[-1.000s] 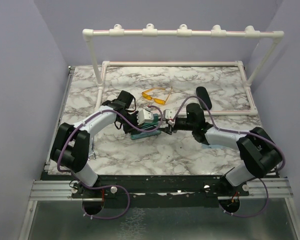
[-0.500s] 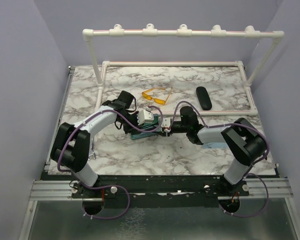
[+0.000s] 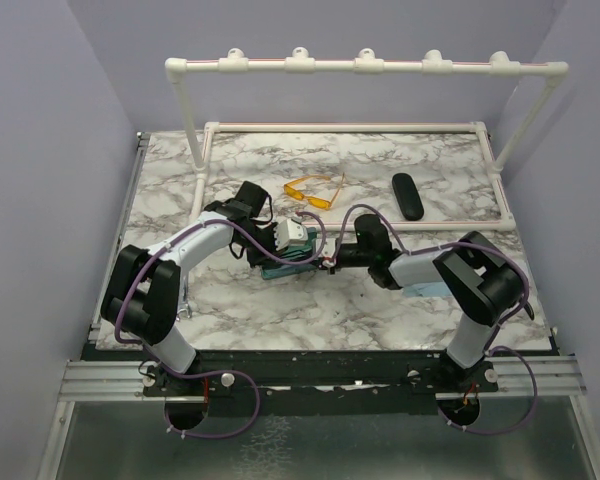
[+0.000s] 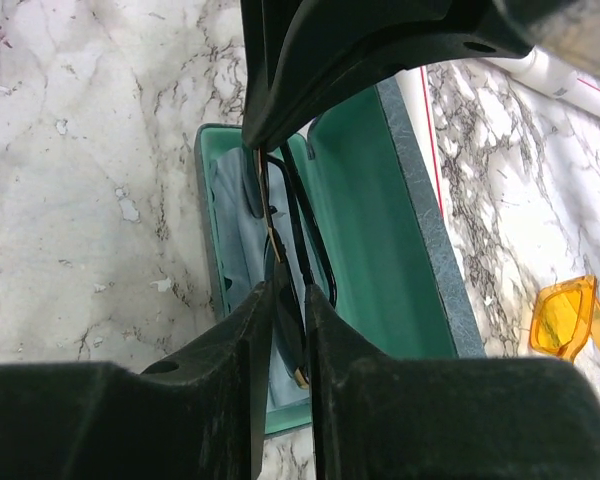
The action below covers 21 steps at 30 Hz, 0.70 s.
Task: Organize the sunglasses
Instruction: Place the sunglasses in the sunglasses case.
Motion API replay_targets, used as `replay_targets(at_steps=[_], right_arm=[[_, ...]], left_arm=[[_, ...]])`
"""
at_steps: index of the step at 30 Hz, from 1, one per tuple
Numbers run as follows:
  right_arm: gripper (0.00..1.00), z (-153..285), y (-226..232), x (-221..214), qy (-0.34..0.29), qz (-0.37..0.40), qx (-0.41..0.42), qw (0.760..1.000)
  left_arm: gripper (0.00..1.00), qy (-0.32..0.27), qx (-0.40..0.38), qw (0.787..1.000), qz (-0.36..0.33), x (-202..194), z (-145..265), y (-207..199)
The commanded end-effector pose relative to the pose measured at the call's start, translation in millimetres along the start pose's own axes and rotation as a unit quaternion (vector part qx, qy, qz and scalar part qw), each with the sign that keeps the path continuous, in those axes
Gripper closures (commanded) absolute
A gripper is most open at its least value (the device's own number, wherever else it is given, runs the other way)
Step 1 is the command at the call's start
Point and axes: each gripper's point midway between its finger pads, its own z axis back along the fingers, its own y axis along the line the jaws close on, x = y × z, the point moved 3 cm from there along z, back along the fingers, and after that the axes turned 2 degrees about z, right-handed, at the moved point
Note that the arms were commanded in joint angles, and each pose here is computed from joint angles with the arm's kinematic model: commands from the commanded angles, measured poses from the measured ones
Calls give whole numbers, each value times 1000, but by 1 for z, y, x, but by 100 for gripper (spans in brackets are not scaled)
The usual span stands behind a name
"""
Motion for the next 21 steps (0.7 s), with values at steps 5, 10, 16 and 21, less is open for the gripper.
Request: replay_targets(at_steps=[5, 10, 16, 21], right_arm=[[87, -7, 8, -11, 34, -26, 55, 998], [93, -7, 11, -10, 39, -63, 81, 994], [95, -5, 11, -7, 44, -91, 100, 990], [96, -4, 12, 3, 38, -122, 112, 985]], left_arm=[[100, -6, -12, 1000, -9, -1, -6, -4], [82, -14, -9, 1000, -19, 2, -1, -5], [77, -18, -6, 999, -27, 3, 2, -6], [63, -22, -5, 999, -37, 11, 12, -6]])
